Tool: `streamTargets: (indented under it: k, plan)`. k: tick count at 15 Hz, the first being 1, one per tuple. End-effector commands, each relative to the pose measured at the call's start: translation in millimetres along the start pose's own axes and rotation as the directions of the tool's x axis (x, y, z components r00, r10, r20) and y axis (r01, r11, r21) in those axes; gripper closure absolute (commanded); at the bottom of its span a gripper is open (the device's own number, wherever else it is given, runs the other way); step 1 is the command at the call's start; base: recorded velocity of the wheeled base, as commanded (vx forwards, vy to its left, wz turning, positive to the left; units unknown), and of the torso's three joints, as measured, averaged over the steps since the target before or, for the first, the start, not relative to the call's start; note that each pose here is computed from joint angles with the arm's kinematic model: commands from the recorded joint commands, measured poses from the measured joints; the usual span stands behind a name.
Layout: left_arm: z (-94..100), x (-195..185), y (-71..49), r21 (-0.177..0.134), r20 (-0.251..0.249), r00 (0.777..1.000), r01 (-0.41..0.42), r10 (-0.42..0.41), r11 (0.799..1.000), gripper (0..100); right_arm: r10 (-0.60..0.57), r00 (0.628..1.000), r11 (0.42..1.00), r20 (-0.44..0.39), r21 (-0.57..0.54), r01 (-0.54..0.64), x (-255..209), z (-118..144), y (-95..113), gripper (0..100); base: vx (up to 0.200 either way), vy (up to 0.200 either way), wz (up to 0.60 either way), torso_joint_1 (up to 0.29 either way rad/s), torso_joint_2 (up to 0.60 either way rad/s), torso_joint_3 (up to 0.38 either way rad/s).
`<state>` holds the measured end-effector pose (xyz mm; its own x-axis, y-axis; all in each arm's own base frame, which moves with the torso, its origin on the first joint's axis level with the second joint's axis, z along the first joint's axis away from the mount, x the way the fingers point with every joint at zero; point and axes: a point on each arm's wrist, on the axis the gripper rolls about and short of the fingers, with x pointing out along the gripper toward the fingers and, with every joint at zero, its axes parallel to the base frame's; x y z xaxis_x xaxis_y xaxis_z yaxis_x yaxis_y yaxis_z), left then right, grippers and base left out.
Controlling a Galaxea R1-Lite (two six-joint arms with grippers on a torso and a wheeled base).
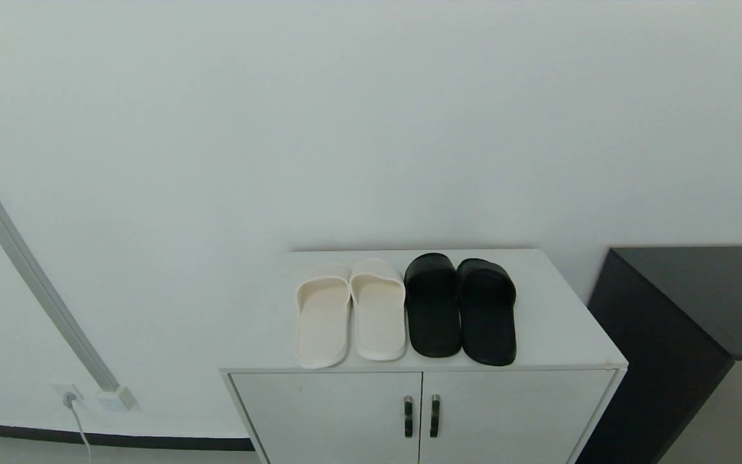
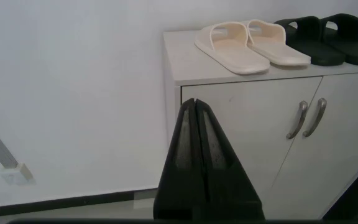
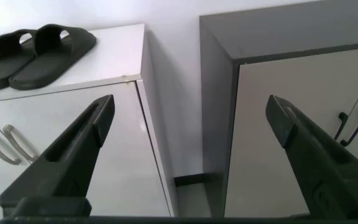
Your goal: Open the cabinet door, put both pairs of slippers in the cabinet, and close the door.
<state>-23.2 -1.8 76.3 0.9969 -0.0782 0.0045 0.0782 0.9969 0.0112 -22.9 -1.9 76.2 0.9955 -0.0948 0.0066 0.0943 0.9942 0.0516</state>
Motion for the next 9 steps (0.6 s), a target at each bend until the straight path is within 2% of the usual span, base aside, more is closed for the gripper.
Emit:
streamTargets:
  k: [1,4,5,6,7,8,9]
  plan:
    - [0.0,0.1,0.0,0.0,-0.001,1.0,0.0,0.0,1.0,100,0.001,1.0,1.0,-0.001,-0.005,-0.001,0.0,0.0,0.0,0,0.0,0.0,0.0,0.0,0.0,0.0]
    - [0.0,0.1,0.0,0.0,-0.001,1.0,0.0,0.0,1.0,100,0.005,1.0,1.0,0.007,-0.008,-0.005,-0.2,1.3,0.1,0,0.0,0.0,0.0,0.0,0.0,0.0]
    - [-0.4,0.2,0.0,0.0,-0.003,1.0,0.0,0.0,1.0,100,0.019,0.988,0.999,0.151,0.036,-0.024,-8.0,38.6,1.3,0,0.0,0.0,0.0,0.0,0.0,0.0]
    - [0.0,0.1,0.0,0.0,-0.001,1.0,0.0,0.0,1.0,100,0.043,0.993,0.995,0.106,0.082,-0.052,-4.6,64.1,2.1,0,0.0,0.0,0.0,0.0,0.0,0.0]
    - [0.0,0.1,0.0,0.0,-0.001,1.0,0.0,0.0,1.0,100,0.056,0.997,0.995,0.047,0.076,-0.059,0.2,66.4,2.6,0,0.0,0.0,0.0,0.0,0.0,0.0]
    - [0.0,0.1,0.0,0.0,-0.001,1.0,0.0,0.0,1.0,100,0.096,0.992,0.995,-0.082,0.04,-0.093,11.0,62.9,4.0,0,0.0,0.0,0.0,0.0,0.0,0.0]
    - [0.0,0.1,0.0,0.0,-0.001,1.0,0.0,0.0,1.0,100,0.137,0.979,0.99,-0.153,0.033,-0.134,18.9,56.8,5.7,0,0.0,0.0,0.0,0.0,0.0,0.0]
